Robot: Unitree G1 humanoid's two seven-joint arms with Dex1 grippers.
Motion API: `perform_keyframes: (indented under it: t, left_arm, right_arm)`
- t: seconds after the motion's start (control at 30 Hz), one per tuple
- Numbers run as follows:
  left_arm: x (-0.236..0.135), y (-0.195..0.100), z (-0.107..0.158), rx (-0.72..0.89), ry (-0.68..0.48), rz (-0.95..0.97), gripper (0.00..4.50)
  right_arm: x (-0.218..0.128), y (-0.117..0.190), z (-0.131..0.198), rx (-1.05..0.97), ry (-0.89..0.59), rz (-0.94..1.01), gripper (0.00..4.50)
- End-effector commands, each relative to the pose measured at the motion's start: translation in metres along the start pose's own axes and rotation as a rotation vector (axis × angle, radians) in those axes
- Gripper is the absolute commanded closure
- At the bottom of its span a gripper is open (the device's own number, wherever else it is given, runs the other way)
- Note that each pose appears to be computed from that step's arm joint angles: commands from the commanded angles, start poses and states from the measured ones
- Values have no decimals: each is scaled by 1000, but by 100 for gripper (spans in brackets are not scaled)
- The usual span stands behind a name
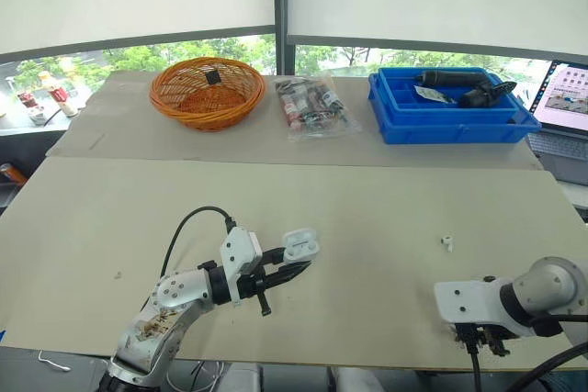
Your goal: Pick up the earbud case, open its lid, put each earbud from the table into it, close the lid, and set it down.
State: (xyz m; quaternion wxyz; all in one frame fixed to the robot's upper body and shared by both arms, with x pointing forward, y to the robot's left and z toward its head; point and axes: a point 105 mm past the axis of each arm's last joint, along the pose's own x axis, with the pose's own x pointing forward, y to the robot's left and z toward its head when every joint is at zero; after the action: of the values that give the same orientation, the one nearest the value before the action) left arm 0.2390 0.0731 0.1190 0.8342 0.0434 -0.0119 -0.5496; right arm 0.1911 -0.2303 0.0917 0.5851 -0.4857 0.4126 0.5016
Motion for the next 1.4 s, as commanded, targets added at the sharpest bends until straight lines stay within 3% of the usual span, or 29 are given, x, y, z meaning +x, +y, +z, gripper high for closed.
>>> perform_keyframes:
  t: [0.03,0.3,0.43,0.6,0.8,0.9,1.13,1.4]
  left_arm:
    - [2,-3,10,35,-39,-14,391]
    - [3,-2,10,36,-42,-14,391]
    - [5,1,10,41,-48,-12,391]
    - [13,12,16,54,-91,1,391]
    - [31,29,29,49,-157,31,391]
    - [39,34,33,41,-173,43,391]
    - [52,47,44,8,-220,71,391]
    - [55,54,48,1,-235,83,391]
  right_arm:
    - [0,-1,1,23,-9,-16,418]
    - [-10,-7,4,43,-30,-52,418]
    - [-27,-18,17,73,-114,-119,418]
    - [-53,-39,57,172,-398,-242,418]
    - [-89,-65,134,394,-1055,-354,418]
    - [-98,-74,155,502,-1261,-392,418]
    - [-100,-84,188,667,-1505,-423,418]
    - [-84,-95,197,742,-1549,-497,418]
